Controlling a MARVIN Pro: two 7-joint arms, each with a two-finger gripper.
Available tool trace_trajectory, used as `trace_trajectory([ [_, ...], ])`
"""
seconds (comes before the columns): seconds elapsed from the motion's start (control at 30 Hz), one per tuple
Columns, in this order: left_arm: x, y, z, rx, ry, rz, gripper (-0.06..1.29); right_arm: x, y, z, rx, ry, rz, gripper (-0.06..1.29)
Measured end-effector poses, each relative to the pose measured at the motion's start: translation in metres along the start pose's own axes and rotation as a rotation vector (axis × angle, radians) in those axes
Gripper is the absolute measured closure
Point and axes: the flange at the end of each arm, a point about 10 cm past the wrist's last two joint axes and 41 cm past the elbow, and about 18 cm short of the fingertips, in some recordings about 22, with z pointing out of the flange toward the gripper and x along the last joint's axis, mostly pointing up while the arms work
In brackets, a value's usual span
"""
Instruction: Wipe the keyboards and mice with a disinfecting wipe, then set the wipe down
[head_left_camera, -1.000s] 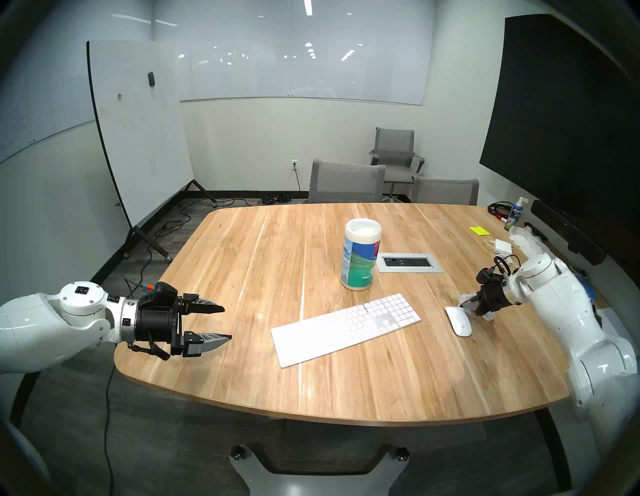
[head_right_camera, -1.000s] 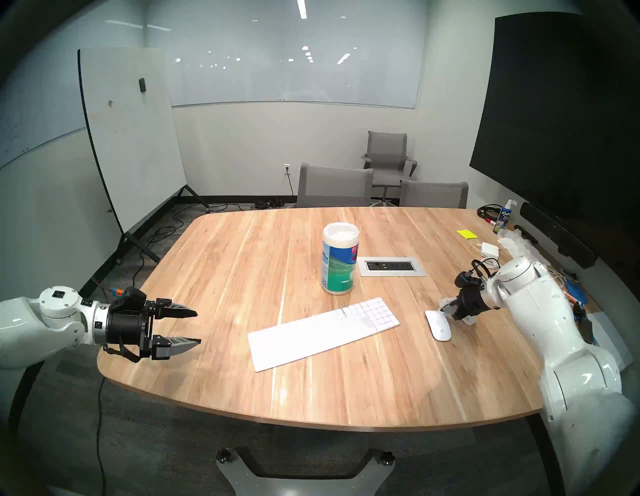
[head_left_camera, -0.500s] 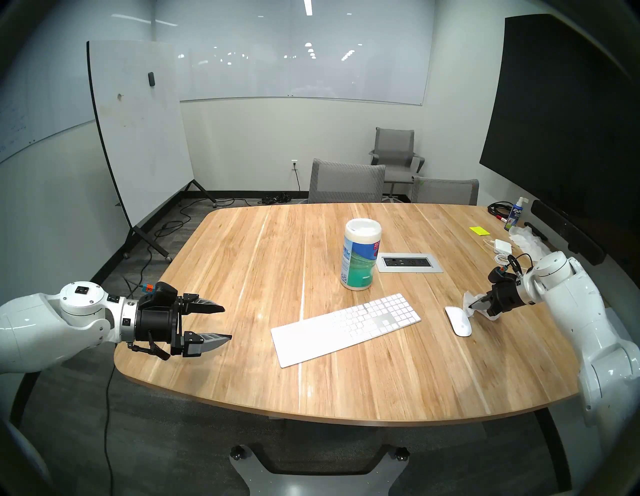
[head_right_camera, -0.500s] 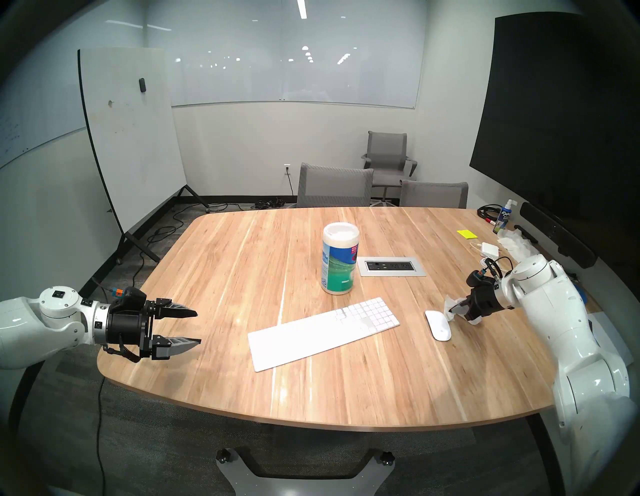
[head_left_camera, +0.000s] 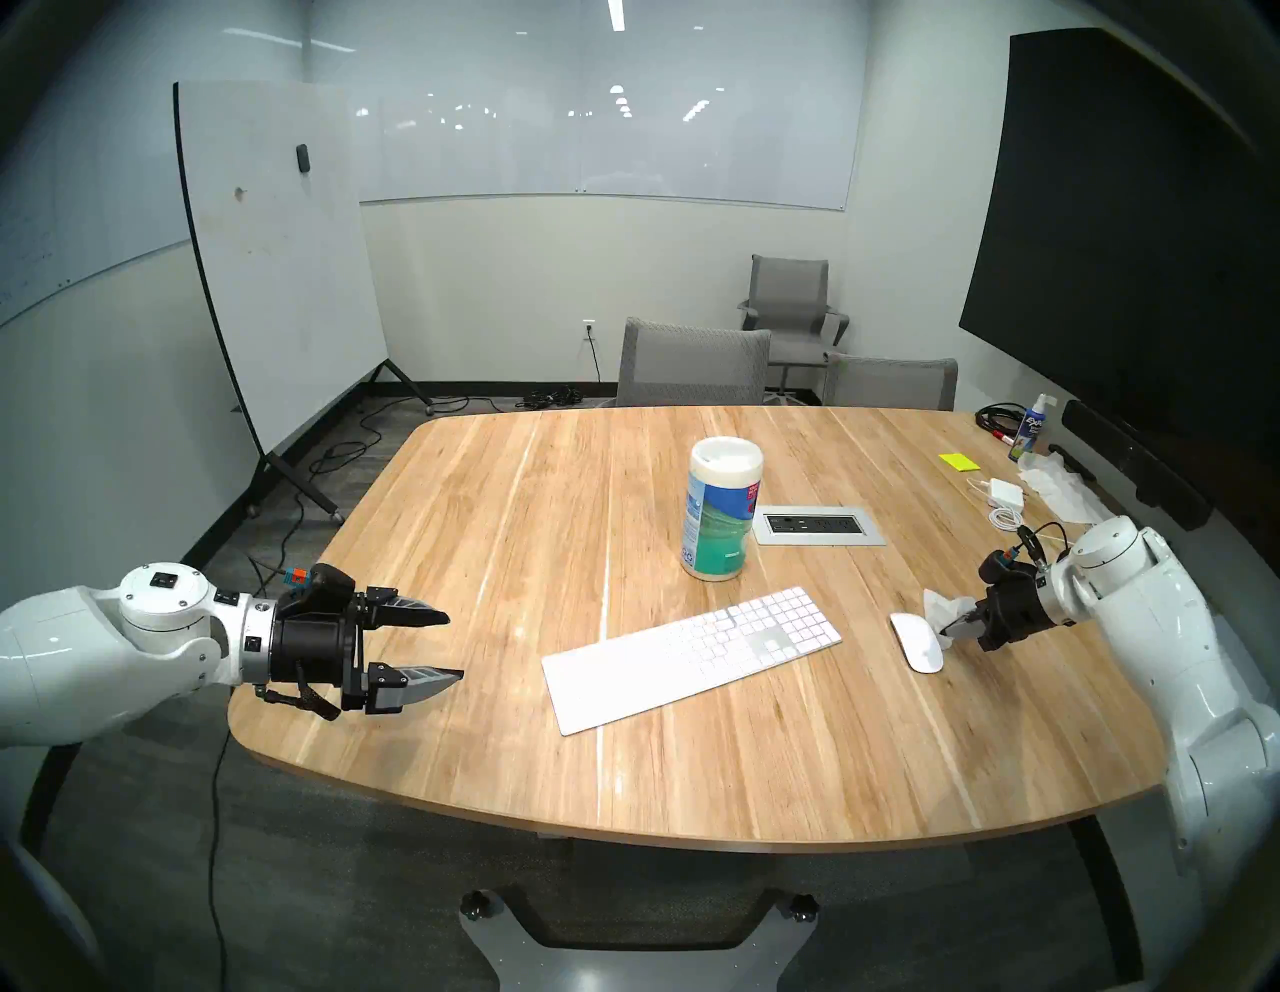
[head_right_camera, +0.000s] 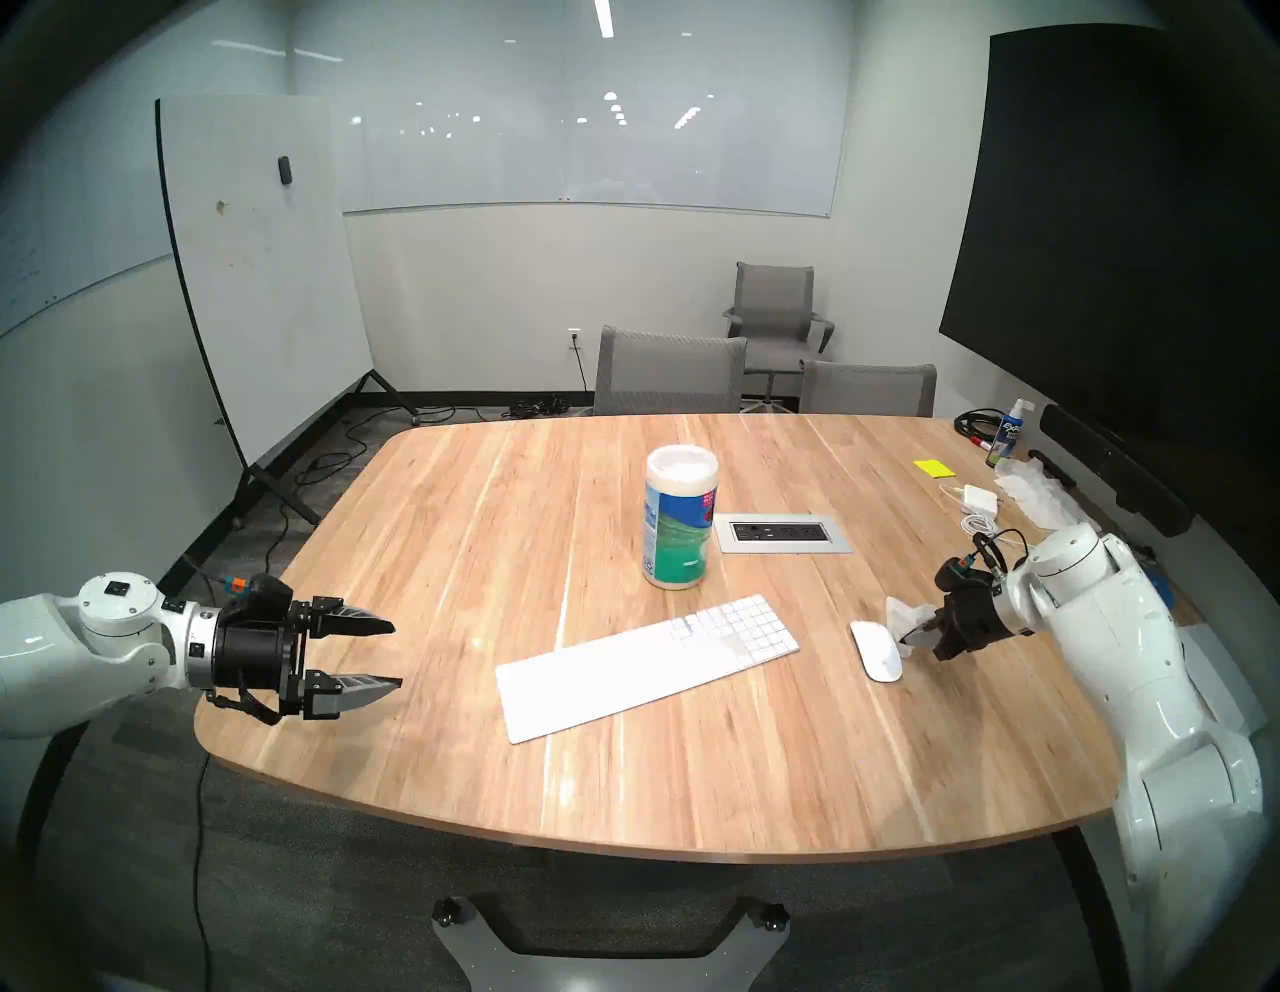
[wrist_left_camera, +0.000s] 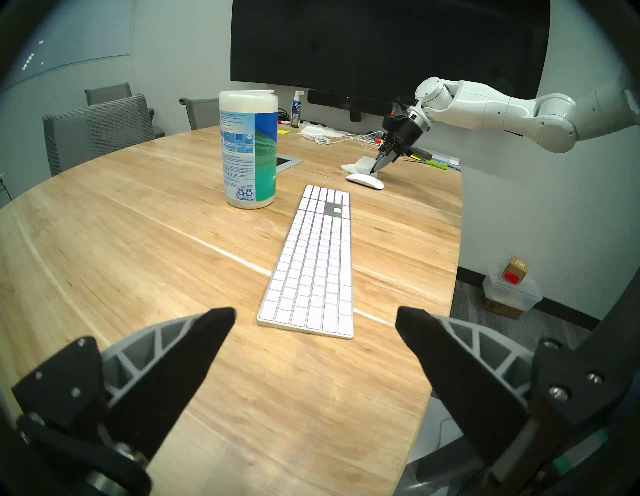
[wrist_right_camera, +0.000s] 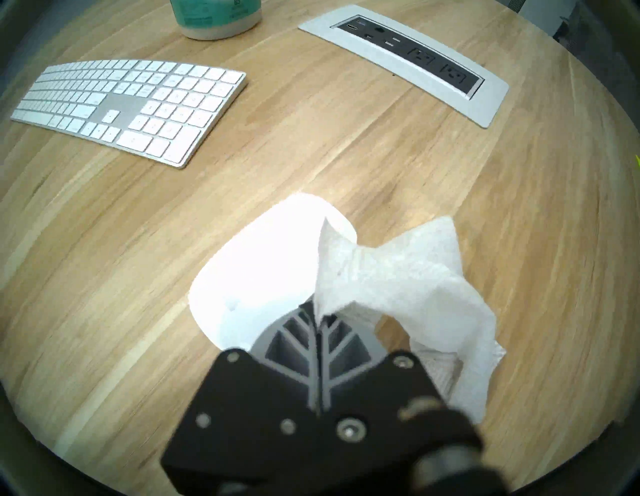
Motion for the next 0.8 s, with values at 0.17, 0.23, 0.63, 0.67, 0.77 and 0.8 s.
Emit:
trace_trajectory([
  [0.17,0.000,0.000,0.000,0.000,0.000,0.000,-0.04,-0.002,-0.004,0.001,0.021,0.000,-0.015,1.25],
  [0.23,0.000,0.000,0.000,0.000,0.000,0.000,-0.04,-0.003,-0.005,0.000,0.028,0.002,-0.020,1.25],
  [0.63,0.000,0.000,0.000,0.000,0.000,0.000,-0.04,-0.008,-0.006,-0.009,0.051,0.013,-0.040,1.25],
  [0.67,0.000,0.000,0.000,0.000,0.000,0.000,-0.04,-0.007,-0.006,-0.010,0.053,0.016,-0.044,1.25],
  [0.77,0.000,0.000,0.000,0.000,0.000,0.000,-0.04,-0.005,-0.007,-0.014,0.062,0.031,-0.052,1.25],
  [0.8,0.000,0.000,0.000,0.000,0.000,0.000,-0.04,-0.004,-0.008,-0.015,0.065,0.038,-0.054,1.25],
])
